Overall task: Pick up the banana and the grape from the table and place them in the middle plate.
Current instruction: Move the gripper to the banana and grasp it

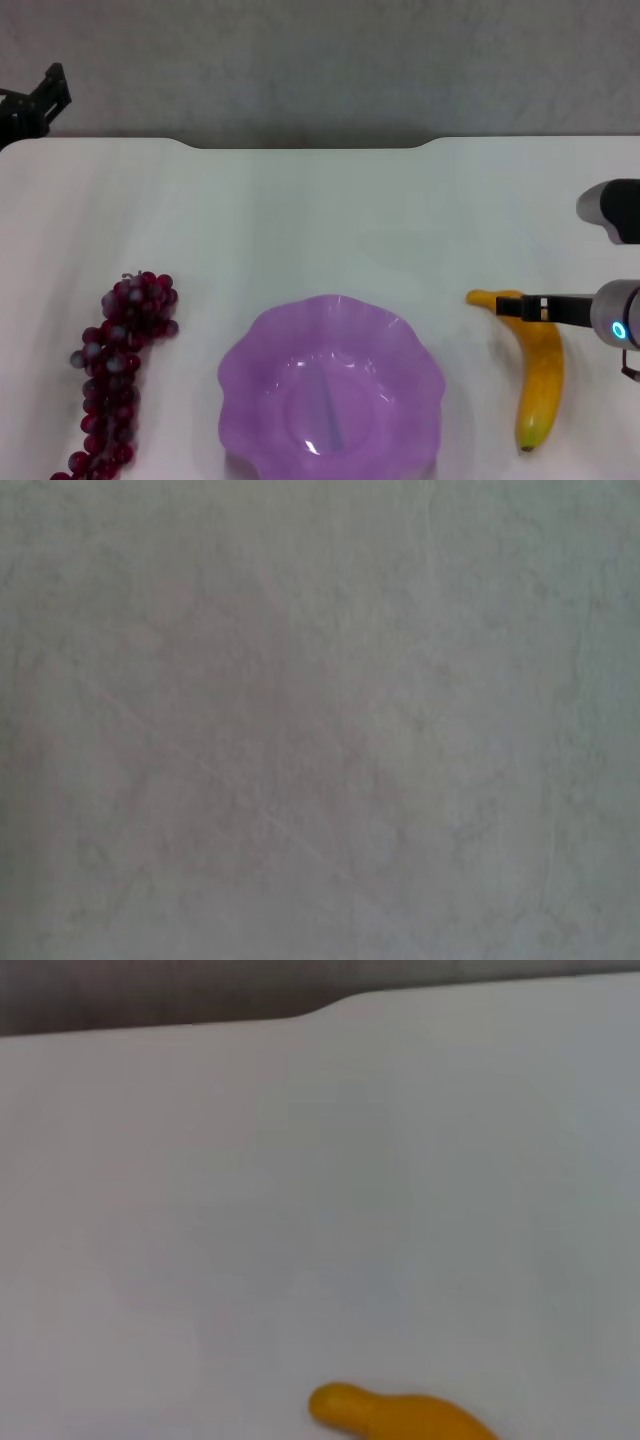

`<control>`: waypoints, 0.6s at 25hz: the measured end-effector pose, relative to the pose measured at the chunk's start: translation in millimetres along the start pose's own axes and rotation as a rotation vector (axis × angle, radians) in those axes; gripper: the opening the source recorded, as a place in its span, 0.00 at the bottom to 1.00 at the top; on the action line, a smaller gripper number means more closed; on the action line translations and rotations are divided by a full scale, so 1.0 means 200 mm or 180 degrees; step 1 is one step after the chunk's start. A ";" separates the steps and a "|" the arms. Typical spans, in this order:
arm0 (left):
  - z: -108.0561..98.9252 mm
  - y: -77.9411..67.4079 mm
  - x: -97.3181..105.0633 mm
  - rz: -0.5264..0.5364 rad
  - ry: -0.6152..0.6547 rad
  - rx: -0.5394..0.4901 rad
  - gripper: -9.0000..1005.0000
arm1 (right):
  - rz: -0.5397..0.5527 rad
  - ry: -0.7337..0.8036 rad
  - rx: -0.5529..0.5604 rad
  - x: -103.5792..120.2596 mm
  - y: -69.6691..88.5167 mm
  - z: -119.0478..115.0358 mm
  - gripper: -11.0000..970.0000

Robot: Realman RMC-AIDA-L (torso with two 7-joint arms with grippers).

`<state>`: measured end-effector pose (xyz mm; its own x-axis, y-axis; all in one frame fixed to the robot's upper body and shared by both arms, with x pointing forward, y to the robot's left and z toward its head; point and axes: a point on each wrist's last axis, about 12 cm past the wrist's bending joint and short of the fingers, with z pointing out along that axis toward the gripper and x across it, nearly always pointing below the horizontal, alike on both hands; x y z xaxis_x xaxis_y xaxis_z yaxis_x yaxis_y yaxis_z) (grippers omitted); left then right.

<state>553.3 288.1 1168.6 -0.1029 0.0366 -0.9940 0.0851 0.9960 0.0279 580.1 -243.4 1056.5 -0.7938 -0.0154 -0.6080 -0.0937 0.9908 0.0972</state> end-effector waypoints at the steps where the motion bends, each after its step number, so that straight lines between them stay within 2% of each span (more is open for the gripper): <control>1: 0.00 0.00 0.00 0.0000 -0.0001 -0.0001 0.76 | -0.0003 0.0007 -0.0001 0.00 0.00 0.00 0.76; 15: 0.00 0.00 0.00 0.0000 -0.0005 -0.0002 0.76 | 0.0005 0.0176 -0.0010 0.05 0.01 0.07 0.75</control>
<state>553.4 288.3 1169.0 -0.1013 0.0364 -0.9942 0.0843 0.9960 0.0279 580.3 -239.2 1039.8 -0.8260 -0.0214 -0.5633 -0.0942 0.9905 0.1006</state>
